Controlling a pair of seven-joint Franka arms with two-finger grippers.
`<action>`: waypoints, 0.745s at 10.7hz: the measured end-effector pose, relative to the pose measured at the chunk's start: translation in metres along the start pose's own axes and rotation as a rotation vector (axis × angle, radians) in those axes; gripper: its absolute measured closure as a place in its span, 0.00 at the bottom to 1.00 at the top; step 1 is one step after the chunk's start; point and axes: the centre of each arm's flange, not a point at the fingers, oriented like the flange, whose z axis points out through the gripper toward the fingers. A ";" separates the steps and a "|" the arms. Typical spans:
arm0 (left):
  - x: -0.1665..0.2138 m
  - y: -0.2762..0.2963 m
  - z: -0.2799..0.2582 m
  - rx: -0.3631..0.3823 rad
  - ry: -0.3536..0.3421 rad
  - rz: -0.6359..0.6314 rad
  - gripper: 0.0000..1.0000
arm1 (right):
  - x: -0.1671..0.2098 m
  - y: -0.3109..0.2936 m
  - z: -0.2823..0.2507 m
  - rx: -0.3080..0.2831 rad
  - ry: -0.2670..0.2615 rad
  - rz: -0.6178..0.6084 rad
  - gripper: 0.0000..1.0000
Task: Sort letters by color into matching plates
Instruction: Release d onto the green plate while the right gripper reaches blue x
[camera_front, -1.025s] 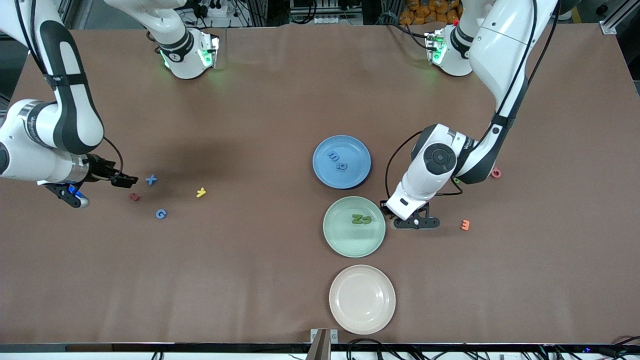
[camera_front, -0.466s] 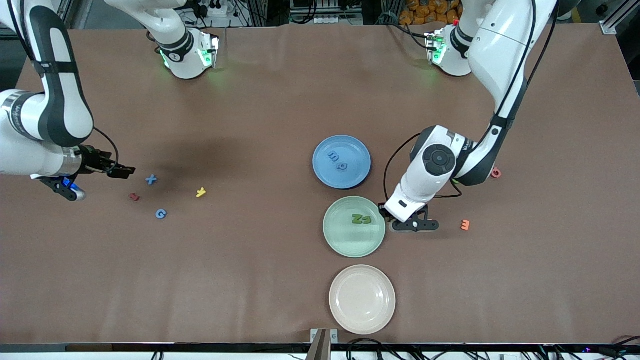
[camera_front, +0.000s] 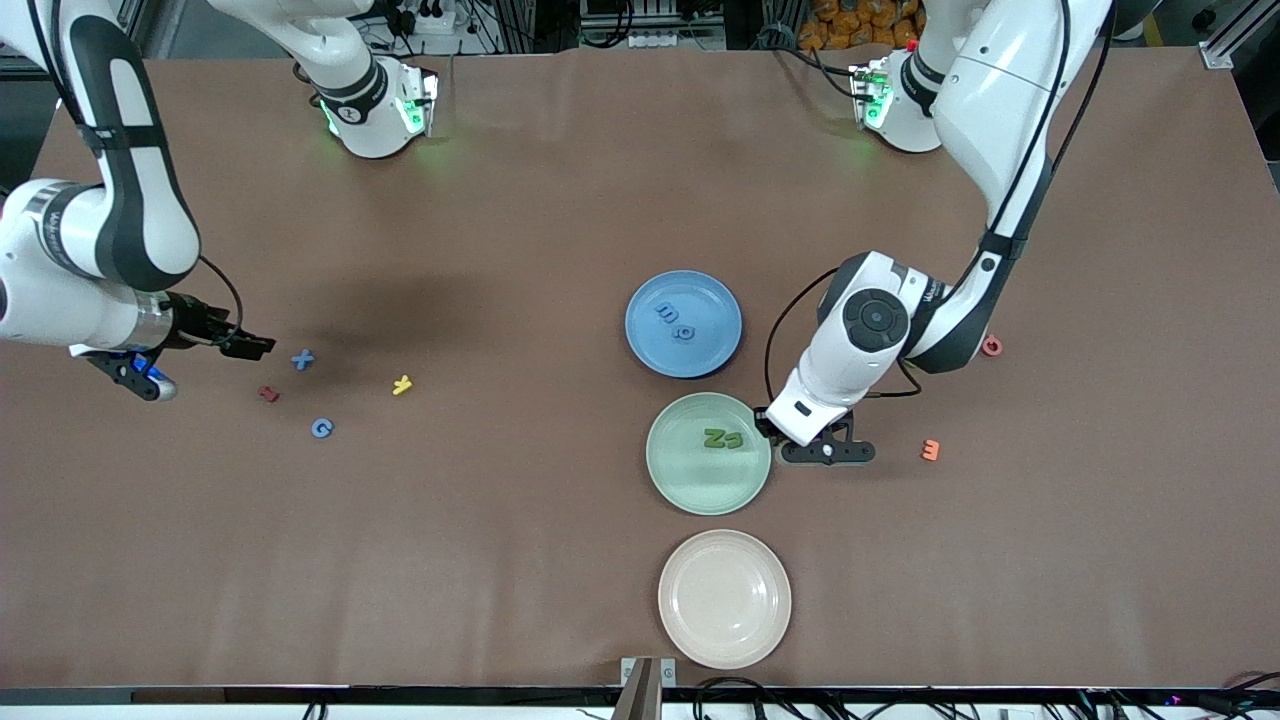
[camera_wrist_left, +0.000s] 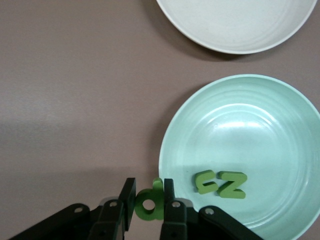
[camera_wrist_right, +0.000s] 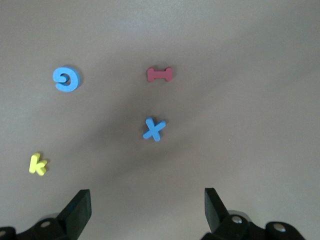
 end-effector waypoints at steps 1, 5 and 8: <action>0.000 0.005 0.001 -0.003 0.001 0.006 0.74 | 0.001 0.002 0.011 0.006 0.024 0.006 0.00; -0.004 0.048 0.011 -0.031 0.010 -0.021 0.74 | 0.000 0.008 0.065 0.034 0.100 0.039 0.00; 0.006 0.059 0.017 -0.048 0.024 -0.042 0.70 | -0.003 0.006 0.097 0.042 0.129 0.049 0.00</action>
